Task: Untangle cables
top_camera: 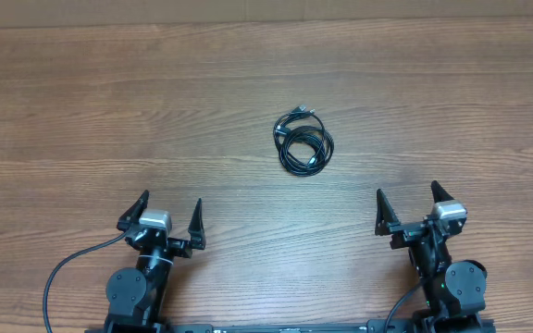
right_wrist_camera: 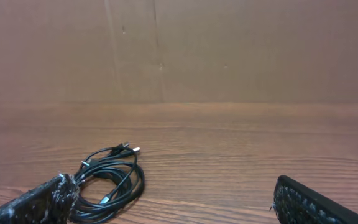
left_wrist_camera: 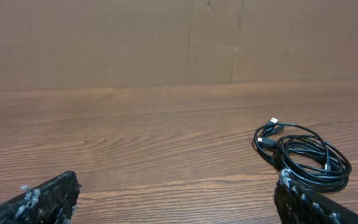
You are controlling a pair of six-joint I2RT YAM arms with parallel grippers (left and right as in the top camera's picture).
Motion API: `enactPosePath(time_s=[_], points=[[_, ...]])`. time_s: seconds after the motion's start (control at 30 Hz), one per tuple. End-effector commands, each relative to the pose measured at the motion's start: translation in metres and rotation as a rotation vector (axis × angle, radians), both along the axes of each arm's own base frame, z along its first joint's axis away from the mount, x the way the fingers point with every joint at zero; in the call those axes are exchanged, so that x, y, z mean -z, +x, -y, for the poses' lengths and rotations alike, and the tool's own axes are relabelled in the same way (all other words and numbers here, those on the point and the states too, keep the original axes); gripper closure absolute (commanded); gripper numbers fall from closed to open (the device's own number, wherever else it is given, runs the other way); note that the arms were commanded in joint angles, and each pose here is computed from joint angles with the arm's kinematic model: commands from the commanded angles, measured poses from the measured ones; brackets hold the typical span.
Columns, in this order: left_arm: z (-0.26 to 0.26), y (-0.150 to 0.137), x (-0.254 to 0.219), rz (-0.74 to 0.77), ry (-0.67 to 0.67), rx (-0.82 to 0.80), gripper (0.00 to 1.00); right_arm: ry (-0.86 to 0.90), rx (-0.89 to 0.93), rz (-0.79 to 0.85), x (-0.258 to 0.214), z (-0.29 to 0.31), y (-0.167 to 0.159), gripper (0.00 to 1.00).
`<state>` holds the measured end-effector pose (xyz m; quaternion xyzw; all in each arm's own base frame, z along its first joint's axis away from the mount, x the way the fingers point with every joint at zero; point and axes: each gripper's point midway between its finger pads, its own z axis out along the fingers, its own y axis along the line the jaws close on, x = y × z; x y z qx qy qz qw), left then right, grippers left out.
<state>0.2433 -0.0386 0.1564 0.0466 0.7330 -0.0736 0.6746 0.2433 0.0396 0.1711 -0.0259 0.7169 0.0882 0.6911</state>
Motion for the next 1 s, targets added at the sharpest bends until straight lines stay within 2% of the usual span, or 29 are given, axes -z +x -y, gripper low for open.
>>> enactPosePath(time_s=[0.0, 0.6, 0.8, 0.97], points=[[-0.003, -0.001, 0.000, -0.006, 0.009, -0.012, 0.00, 0.077, 0.004, -0.006, 0.001, 0.001, 0.000, 0.00], [-0.011, -0.011, -0.026, -0.152, 0.014, -0.054, 0.00, 0.069, 0.047, -0.132, -0.023, 0.008, -0.009, 0.00], [-0.005, -0.003, -0.037, -0.269, 0.025, -0.025, 0.00, 0.065, 0.059, -0.253, -0.024, 0.008, 0.000, 0.00], [0.005, 0.007, -0.045, -0.429, 0.032, 0.022, 0.01, 0.036, 0.066, -0.407, -0.023, 0.005, 0.012, 0.00]])
